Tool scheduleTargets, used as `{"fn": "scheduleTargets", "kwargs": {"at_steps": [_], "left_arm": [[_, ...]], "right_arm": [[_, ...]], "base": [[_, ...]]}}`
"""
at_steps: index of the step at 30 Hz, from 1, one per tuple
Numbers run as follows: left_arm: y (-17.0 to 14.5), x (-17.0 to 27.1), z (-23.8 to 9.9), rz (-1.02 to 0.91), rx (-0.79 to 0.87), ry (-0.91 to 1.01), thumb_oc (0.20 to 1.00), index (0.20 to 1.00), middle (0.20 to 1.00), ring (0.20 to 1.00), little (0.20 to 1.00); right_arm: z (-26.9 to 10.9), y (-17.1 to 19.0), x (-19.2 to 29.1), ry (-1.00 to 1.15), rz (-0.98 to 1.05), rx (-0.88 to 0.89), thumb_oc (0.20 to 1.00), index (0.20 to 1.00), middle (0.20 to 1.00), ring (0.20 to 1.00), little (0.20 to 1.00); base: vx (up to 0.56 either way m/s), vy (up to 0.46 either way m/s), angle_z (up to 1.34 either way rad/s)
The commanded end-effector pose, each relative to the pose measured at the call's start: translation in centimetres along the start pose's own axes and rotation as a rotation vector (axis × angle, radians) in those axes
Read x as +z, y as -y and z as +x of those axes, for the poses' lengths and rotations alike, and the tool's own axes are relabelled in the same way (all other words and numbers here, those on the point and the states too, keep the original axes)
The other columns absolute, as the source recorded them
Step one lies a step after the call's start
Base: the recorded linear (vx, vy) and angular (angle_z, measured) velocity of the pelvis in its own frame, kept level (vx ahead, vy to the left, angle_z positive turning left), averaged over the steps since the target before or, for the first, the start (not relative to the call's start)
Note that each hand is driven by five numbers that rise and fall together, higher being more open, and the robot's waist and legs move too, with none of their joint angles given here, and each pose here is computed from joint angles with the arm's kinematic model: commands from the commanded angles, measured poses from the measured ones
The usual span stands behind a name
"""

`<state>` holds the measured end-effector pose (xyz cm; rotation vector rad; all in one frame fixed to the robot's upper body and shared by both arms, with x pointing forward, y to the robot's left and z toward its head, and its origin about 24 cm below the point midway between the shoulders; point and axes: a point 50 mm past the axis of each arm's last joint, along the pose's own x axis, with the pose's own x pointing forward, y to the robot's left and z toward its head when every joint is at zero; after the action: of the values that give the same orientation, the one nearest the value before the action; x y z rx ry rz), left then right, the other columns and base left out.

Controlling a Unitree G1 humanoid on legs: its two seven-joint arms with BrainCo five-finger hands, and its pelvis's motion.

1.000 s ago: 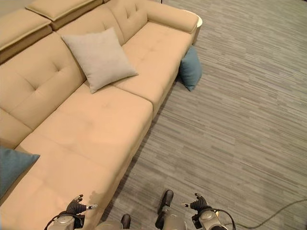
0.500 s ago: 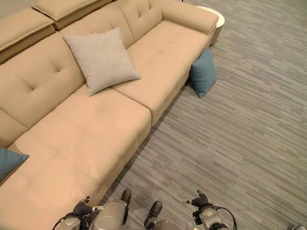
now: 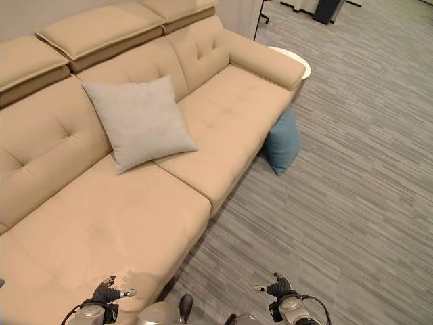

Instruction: Pick up all the scattered cushions and arrange them neatly on the sofa.

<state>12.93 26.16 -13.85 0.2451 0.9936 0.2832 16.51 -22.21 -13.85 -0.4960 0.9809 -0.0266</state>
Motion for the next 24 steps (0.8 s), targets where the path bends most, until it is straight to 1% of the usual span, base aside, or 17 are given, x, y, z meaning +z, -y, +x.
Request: {"fn": "scheduleTargets", "kwargs": {"at_steps": [1,5,11,14,17,20,24], "left_arm": [[-1.3,0.5,0.1,-0.017,0.046,0.024,1.0,1.0,1.0,1.0,1.0],[-1.3,-0.1,0.0,-0.031,0.053,0.006,1.0,1.0,1.0,1.0,1.0],[-0.8,-1.2,-0.2,-0.026,0.042,-0.032,1.0,1.0,1.0,1.0,1.0],[0.1,0.2,0.0,-0.005,-0.007,0.016,1.0,1.0,1.0,1.0,1.0],[0.2,0.9,0.1,-0.008,-0.01,0.034,1.0,1.0,1.0,1.0,1.0],[0.2,-0.4,-0.1,0.026,-0.02,-0.013,1.0,1.0,1.0,1.0,1.0],[-0.1,-1.1,-0.2,0.03,-0.015,-0.037,1.0,1.0,1.0,1.0,1.0]], "right_arm": [[0.3,1.3,1.6,0.064,0.004,-0.035,1.0,1.0,1.0,1.0,1.0],[0.3,1.2,1.9,0.078,-0.003,-0.034,1.0,1.0,1.0,1.0,1.0],[0.1,0.9,1.2,0.063,-0.01,-0.022,1.0,1.0,1.0,1.0,1.0],[0.1,2.1,1.1,0.07,0.021,-0.067,1.0,1.0,1.0,1.0,1.0],[0.2,2.9,0.7,0.052,0.038,-0.091,1.0,1.0,1.0,1.0,1.0],[0.0,2.6,-0.3,0.022,0.056,-0.084,1.0,1.0,1.0,1.0,1.0],[0.0,2.2,-0.6,0.011,0.063,-0.074,1.0,1.0,1.0,1.0,1.0]], "base": [[0.4,-0.171,0.14],[0.41,-0.129,0.54],[0.27,-0.143,0.62],[0.11,-0.226,0.83],[0.09,-0.19,0.45],[0.31,-0.083,0.8],[0.35,0.023,0.42]]}}
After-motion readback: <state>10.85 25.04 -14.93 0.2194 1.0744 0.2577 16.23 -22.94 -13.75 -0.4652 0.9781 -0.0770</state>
